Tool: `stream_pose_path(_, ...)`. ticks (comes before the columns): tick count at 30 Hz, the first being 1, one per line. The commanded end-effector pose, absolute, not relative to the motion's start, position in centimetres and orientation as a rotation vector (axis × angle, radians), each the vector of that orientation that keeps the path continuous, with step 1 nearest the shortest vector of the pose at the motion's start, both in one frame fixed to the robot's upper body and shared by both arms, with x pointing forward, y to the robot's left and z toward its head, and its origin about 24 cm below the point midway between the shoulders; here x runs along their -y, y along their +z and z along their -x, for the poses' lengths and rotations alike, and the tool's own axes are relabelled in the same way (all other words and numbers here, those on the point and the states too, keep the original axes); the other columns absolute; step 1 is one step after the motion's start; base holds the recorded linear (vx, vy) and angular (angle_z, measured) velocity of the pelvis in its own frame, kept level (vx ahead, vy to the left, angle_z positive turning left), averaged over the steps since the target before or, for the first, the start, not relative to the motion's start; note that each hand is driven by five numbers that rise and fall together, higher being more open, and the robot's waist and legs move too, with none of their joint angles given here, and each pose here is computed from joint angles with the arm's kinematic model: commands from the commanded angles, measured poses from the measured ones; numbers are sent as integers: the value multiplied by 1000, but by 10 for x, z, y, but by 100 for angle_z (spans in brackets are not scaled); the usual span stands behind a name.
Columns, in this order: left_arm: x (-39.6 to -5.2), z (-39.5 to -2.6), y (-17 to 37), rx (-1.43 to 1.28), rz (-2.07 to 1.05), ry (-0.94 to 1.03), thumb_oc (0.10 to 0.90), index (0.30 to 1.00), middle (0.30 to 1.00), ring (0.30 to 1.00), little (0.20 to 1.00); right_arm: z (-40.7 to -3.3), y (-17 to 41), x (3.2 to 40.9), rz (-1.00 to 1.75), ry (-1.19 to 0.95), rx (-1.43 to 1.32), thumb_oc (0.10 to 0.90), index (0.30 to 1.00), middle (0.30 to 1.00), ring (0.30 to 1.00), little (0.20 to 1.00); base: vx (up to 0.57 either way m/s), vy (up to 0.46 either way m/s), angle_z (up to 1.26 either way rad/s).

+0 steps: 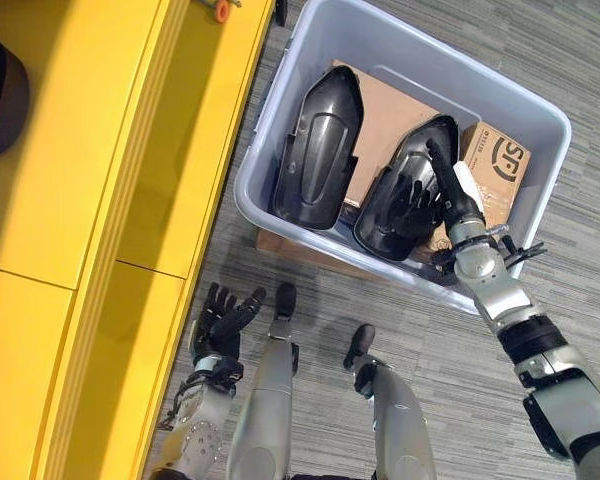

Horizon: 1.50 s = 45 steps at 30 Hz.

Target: Move parts from the plastic box to the shelf.

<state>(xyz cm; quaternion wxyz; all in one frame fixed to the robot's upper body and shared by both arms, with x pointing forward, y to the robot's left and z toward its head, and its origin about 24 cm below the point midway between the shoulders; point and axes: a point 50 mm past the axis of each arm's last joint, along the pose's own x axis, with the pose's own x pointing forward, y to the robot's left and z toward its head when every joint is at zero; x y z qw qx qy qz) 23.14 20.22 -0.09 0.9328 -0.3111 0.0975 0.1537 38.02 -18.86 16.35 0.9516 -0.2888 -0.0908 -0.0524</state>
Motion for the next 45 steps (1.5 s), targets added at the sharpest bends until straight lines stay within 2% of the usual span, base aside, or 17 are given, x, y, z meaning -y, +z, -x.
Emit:
stream_pose_path(1,-199,-227,19,-88,627,242,900,1000,1000,1000,1000,-386,243,189,513,-179,458,900,1000,1000,1000,1000,0,0,0)
stream_pose_path(13,-195,-228,19,-100,599,198,900,1000,1000,1000,1000,-415,261,200,437,-273,328,900,1000,1000,1000,1000,4,-1,3)
stream_pose_path(20,-189,-231,15,-129,591,171,900,1000,1000,1000,1000,-420,242,219,301,-326,189,900,1000,1000,1000,1000,7,-3,4)
stream_pose_path(31,-181,-233,13,-144,598,154,900,1000,1000,1000,1000,-416,218,239,190,-398,123,900,1000,1000,1000,1000,11,2,3)
stream_pose_path(36,-177,-234,12,-156,585,132,900,1000,1000,1000,1000,-415,215,248,220,-427,90,900,1000,1000,1000,1000,0,0,0)
stream_pose_path(45,-175,-235,10,-173,537,100,900,1000,1000,1000,1000,-414,247,257,339,-449,145,900,1000,1000,1000,1000,28,-6,4)
